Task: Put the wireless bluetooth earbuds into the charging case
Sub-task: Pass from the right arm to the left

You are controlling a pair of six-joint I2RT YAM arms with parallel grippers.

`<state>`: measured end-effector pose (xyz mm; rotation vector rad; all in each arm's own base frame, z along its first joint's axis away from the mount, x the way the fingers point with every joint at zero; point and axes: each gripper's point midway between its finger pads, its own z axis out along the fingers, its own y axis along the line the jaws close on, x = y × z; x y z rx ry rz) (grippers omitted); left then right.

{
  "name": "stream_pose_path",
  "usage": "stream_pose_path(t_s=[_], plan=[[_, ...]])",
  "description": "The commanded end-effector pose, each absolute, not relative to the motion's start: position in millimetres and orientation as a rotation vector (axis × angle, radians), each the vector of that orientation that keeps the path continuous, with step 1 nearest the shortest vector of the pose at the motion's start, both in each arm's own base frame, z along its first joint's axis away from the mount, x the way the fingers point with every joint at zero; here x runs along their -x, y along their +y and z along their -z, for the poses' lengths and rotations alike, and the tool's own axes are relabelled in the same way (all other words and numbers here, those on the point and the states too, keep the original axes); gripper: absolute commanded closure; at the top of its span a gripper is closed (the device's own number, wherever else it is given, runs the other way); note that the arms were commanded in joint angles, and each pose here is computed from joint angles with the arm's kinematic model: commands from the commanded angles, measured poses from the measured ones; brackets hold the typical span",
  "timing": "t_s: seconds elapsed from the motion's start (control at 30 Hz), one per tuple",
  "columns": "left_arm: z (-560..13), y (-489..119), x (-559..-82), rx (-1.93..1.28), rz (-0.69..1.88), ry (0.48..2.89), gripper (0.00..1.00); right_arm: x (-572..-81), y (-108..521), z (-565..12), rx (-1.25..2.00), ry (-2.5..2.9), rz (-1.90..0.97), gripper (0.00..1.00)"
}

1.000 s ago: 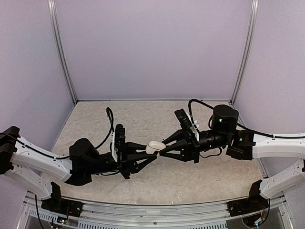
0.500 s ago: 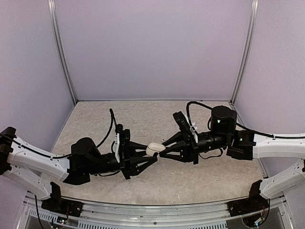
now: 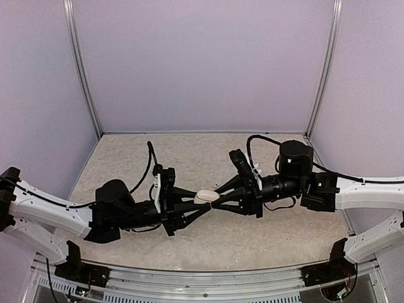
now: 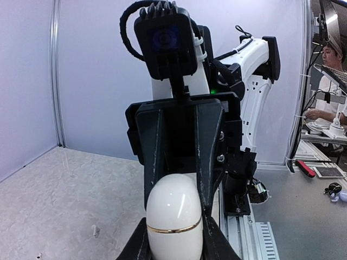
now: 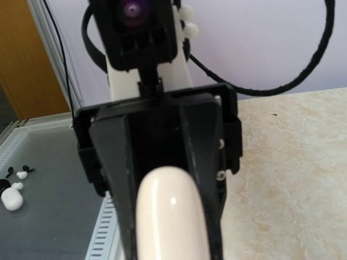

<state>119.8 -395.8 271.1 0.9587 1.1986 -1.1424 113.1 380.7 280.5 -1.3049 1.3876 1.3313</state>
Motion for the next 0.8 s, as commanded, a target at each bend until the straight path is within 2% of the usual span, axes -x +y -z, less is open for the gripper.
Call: stream_pose_path(t_s=[0.0,0.13,0.43,0.5,0.63,0.77], plan=[[-280.3,-398.9,-122.4,-0.946,1.131,1.183,0.73,-108.9,379.4,-302.7,1.294,1.327,-1.333,0.84],[-276.6,-399.1,-123.2,-0.951,1.125,1.193,0.63,-109.0,379.0,-304.0,1.293,1.321,-1.332,0.84],[-272.3,-398.7,-126.8,-0.941,1.125,1.212,0.63,-108.7,377.9,-305.9,1.290,1.311,-1.329,0.84],[-273.5,-398.3,-126.7,-0.938,1.127,1.209,0.67,-108.8,378.2,-305.0,1.290,1.314,-1.330,0.84],[-275.0,-397.3,-125.6,-0.941,1.130,1.195,0.83,-108.4,378.8,-303.8,1.294,1.316,-1.335,0.82],[-275.1,-396.4,-121.1,-0.962,1.130,1.169,0.89,-111.1,378.4,-305.5,1.275,1.315,-1.324,0.69]])
